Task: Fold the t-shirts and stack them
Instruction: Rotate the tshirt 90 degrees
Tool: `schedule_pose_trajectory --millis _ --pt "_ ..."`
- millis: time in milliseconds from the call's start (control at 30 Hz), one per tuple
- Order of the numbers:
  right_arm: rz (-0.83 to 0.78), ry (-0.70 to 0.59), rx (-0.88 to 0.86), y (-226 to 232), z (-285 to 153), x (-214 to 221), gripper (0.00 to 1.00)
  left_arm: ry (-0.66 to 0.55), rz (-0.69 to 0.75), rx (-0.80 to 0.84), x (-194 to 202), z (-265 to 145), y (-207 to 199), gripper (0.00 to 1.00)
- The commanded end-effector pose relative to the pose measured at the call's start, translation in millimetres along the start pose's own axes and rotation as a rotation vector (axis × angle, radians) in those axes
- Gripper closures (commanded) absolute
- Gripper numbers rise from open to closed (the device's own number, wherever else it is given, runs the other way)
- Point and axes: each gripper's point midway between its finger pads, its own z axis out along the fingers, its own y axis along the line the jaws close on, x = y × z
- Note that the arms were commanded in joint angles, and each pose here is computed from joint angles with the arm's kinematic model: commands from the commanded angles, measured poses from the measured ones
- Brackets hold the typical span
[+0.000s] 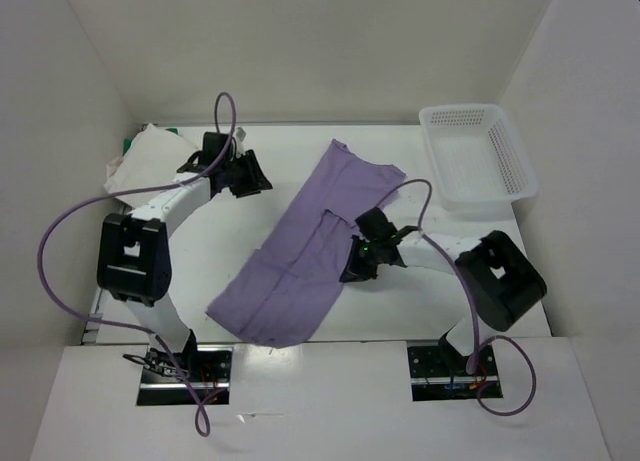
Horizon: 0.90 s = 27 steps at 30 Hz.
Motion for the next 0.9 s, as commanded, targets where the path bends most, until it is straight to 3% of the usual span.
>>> schedule_pose_trajectory --millis 0,33,67,133,167,233,267,300,500,533,567,633,800,867 --pt "-0.037 0.030 0.051 -34.1 -24.9 1.9 0.84 -0.003 0.098 0.011 -12.7 38.5 -4.2 0.48" --pt "-0.003 0.013 0.057 -39.7 -29.5 -6.5 0.68 0.024 0.105 0.050 -9.8 47.8 -13.9 0.44" --pt "0.002 0.005 0.033 -33.0 -34.8 -12.0 0.62 0.001 0.141 0.088 -24.8 53.8 -32.1 0.42" --pt "-0.011 -0.039 -0.014 -15.7 -46.9 -30.9 0.56 0.043 0.151 0.078 -20.9 84.6 -28.3 0.39" --pt "-0.028 -0.052 -0.025 -9.8 -51.5 -35.2 0.56 0.079 0.149 0.087 -11.9 104.8 -26.7 0.38" --pt "-0.017 -0.083 -0.030 -10.6 -57.9 -53.5 0.56 0.041 0.172 0.127 -36.1 116.4 -46.9 0.36" --pt "-0.010 -0.091 -0.042 -10.2 -59.1 -57.7 0.56 0.087 0.174 0.111 -22.8 136.3 -39.7 0.35" --pt "-0.014 -0.092 -0.055 -6.1 -60.8 -59.2 0.56 0.042 0.190 0.136 -45.9 138.4 -54.2 0.35" --pt "-0.017 -0.128 -0.111 9.7 -70.4 -73.0 0.56 0.086 0.247 0.136 -40.3 200.8 -61.6 0.35" --pt "-0.021 -0.135 -0.117 13.0 -72.3 -75.8 0.56 0.119 0.255 0.127 -25.1 220.0 -53.0 0.35" --pt "-0.021 -0.135 -0.117 13.1 -72.3 -75.9 0.56 0.086 0.268 0.161 -41.4 216.9 -68.2 0.38" --pt "-0.017 -0.128 -0.111 11.5 -72.2 -74.0 0.56 0.112 0.244 0.187 -31.5 232.6 -65.3 0.45" --pt "0.001 -0.147 -0.104 4.3 -75.2 -82.9 0.56 0.062 0.251 0.340 -34.8 238.9 -108.0 0.84" --pt "0.013 -0.147 -0.097 -0.7 -74.6 -83.2 0.56 0.018 0.239 0.328 -46.5 238.7 -111.5 0.94"
